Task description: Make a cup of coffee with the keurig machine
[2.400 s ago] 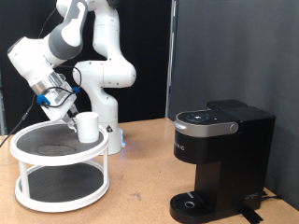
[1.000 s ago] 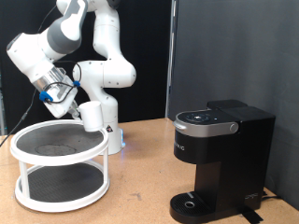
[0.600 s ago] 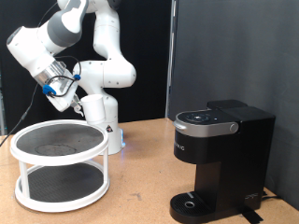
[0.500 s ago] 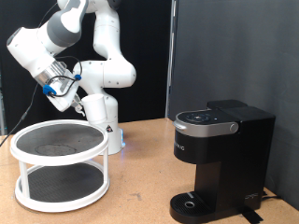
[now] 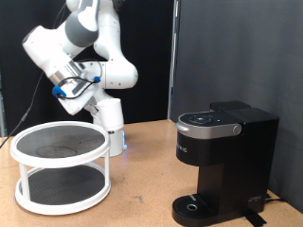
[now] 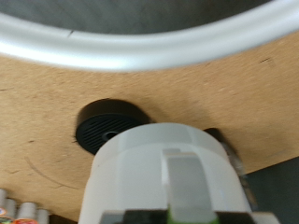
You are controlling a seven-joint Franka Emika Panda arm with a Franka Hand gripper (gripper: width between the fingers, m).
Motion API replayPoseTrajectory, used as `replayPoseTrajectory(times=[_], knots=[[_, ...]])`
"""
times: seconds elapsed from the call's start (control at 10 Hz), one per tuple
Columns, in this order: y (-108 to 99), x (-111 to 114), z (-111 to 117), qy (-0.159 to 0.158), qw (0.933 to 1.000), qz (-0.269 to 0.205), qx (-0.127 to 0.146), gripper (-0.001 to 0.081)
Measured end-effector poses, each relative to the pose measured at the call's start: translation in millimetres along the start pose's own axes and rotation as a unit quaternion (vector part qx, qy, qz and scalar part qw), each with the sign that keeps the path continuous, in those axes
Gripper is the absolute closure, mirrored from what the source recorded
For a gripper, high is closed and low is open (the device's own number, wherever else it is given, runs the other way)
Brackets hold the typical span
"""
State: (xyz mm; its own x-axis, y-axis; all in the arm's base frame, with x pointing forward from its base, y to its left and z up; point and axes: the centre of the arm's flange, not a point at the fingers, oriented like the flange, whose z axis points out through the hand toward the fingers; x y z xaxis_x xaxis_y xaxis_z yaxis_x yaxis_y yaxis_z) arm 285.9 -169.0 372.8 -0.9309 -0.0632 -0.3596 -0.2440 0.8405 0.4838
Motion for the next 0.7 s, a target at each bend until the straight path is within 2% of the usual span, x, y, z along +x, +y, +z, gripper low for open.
replayPoseTrajectory(times=[0.2,0.4,0.5,0.7], knots=[[11,-23,17,-0.005,0.9998,0.010,0.018,0.0802],[20,-40,36,-0.003,0.9997,0.006,0.023,0.0802],[24,-47,46,-0.002,0.9997,0.004,0.022,0.0802],[23,-50,51,-0.001,0.9997,0.005,0.022,0.0802]])
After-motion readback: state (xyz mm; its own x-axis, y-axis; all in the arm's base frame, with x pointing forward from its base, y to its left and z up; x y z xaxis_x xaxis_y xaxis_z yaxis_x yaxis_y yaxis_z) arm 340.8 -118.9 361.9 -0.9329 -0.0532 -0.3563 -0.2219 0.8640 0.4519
